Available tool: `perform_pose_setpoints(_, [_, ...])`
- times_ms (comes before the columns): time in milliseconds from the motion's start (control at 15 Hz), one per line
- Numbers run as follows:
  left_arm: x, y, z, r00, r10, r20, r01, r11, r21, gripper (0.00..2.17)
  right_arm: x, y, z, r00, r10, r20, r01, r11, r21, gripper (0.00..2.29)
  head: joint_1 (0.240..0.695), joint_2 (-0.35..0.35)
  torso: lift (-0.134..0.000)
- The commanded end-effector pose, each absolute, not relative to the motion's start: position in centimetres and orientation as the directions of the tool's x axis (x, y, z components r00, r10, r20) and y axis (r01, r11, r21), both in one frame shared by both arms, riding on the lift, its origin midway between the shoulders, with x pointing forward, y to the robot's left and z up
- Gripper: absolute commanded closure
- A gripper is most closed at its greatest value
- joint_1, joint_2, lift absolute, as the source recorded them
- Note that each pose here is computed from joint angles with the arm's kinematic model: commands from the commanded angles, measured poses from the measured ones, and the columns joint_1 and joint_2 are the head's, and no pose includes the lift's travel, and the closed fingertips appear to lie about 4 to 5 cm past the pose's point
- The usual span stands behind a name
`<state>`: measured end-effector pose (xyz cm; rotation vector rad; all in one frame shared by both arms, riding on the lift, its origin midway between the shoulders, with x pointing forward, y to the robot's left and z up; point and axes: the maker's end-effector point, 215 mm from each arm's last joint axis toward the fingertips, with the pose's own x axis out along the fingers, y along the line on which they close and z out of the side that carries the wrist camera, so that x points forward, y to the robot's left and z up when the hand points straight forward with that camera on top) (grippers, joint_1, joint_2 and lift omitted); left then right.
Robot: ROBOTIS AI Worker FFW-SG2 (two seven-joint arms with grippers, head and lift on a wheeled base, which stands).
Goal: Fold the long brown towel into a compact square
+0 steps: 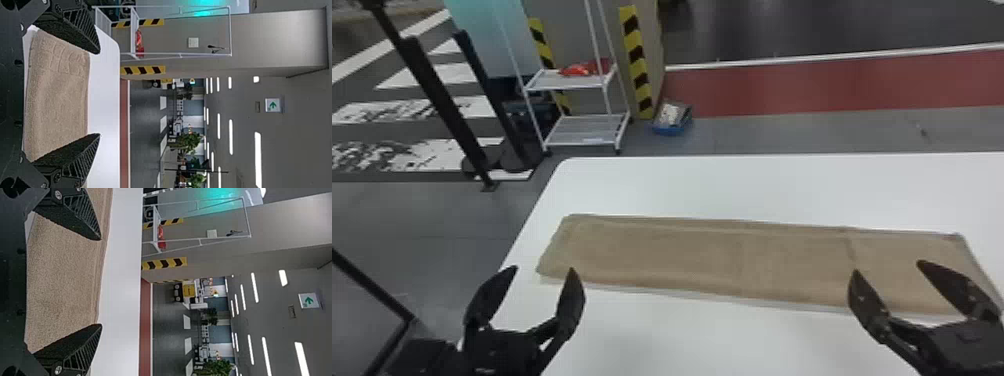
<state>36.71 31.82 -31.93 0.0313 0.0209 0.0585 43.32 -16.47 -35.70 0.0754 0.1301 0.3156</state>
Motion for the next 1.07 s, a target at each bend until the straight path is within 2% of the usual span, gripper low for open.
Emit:
perform_pose_setpoints(0, [36.7,31.8,-32.0,0.998,0.060,-0.023,-0.060,0.998,0.030,0.14,43.3,-16.5,-35.7,0.942,0.314,-0.115,-0.304,0.948,0.095,0.10,0.695,0.215,-0.123])
perform_pose_setpoints(733, [36.8,31.7,-32.0,0.998,0.059,-0.027,-0.058,0.998,0.029,0.14,43.2,-16.4,-35.6,0.942,0.315,-0.113,-0.305,0.948,0.093,0.10,0.695,0.216,-0.123])
perform_pose_setpoints(1000, [38.2,31.4,-33.1,0.997,0.043,-0.068,-0.044,0.999,-0.012,0.14,43.2,-16.5,-35.8,0.942,0.313,-0.118,-0.304,0.948,0.093,0.10,0.695,0.210,-0.123])
